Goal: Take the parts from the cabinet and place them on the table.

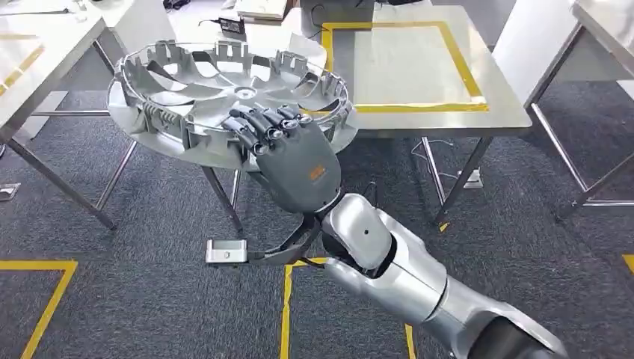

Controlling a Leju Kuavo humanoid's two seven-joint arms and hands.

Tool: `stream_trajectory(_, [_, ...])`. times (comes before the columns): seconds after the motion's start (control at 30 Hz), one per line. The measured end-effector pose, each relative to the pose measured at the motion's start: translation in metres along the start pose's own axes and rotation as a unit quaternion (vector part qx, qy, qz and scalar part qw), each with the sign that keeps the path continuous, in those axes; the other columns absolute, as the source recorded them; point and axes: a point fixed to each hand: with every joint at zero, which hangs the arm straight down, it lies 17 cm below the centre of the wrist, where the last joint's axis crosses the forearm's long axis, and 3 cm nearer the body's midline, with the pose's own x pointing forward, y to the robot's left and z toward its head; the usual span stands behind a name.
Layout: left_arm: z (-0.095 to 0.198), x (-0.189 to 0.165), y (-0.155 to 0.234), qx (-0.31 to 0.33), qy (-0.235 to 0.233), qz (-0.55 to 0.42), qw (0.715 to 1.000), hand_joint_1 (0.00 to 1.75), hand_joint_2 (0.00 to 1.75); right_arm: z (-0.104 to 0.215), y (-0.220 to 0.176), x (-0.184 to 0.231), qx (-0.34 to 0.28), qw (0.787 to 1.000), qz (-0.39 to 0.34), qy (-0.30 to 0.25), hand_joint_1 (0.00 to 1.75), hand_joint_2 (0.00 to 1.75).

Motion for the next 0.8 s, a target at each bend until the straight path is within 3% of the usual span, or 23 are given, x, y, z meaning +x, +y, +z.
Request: stream_trajectory(0.8, [0.0,0.004,-0.001,-0.001,-0.001,-0.002,1.0,0.0,1.75,-0.015,-0.008,-0.011,0.004,1.0,-0.002,0.004,1.75,1.75])
